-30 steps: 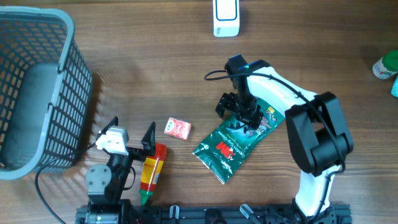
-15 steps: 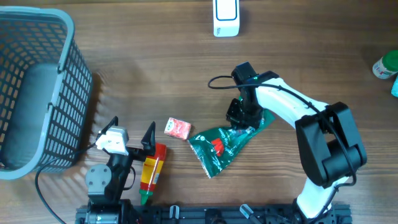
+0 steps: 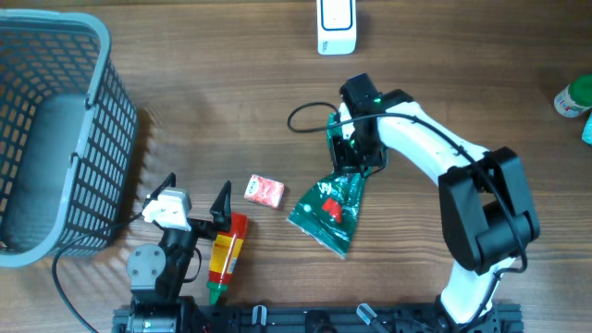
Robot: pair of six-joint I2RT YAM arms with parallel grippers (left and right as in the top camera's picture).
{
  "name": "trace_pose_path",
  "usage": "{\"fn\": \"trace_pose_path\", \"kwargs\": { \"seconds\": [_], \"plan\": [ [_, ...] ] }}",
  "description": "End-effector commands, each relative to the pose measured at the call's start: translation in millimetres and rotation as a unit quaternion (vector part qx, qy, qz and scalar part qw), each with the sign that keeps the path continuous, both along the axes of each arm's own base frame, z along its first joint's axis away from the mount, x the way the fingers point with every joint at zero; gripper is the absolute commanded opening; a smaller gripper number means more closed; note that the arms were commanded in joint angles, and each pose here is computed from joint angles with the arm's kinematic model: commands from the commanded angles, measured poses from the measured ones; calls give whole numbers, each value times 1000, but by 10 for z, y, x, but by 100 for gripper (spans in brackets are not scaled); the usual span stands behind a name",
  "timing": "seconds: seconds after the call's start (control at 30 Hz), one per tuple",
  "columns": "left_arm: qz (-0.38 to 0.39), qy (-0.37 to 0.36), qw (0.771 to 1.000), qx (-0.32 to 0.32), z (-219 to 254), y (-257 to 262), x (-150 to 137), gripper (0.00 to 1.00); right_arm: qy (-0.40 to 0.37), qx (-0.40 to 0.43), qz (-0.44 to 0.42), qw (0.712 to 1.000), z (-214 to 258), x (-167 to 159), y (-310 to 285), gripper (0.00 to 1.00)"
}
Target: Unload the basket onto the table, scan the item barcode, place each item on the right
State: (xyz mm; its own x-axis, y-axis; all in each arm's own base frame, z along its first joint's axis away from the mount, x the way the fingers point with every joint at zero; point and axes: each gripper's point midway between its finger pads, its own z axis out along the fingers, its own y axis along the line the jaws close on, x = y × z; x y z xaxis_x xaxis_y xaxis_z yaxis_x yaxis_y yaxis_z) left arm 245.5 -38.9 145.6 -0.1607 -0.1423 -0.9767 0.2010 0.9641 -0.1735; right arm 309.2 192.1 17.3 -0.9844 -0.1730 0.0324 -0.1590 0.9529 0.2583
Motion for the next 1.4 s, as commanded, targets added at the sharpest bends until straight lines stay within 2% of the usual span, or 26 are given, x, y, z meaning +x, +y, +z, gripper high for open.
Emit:
{"fn": "trace_pose_path", "kwargs": {
  "seconds": [0.0,0.13,0.2,0.23,0.27,0.3,0.33,0.5,0.73,1.07,1.27,1.3,1.37],
  "plan": [
    [2,1,1000,10,-22,7,-1,100,-70,-72,68,993,93,112,-48,4],
    [2,1,1000,10,-22,7,-1,100,-111,-96,86,985,296,162,45,4],
    [2,1,1000,10,-22,7,-1,100,-134,-97,92,982,442,181,98,13],
    [2,1,1000,10,-22,7,-1,100,-146,-95,95,980,529,180,131,25],
    [2,1,1000,10,-22,7,-1,100,-156,-92,95,979,610,177,160,42],
    [2,1,1000,10,-22,7,-1,100,-166,-85,93,978,700,163,200,74],
    [2,1,1000,10,-22,7,-1,100,-173,-80,88,978,763,150,227,99],
    [2,1,1000,10,-22,7,-1,100,-171,-65,35,982,872,47,337,99],
    [2,1,1000,10,-22,7,-1,100,-143,-144,-34,979,351,-1,140,99],
    [2,1,1000,10,-22,7,-1,100,-117,-180,-40,976,90,-41,50,100],
    [2,1,1000,10,-22,7,-1,100,-112,-185,-39,976,-2,-32,56,96],
    [2,1,1000,10,-22,7,-1,100,-116,-182,-40,976,0,-13,71,91],
    [2,1,1000,10,-22,7,-1,100,-125,-174,-42,976,6,39,102,57]
  ]
}}
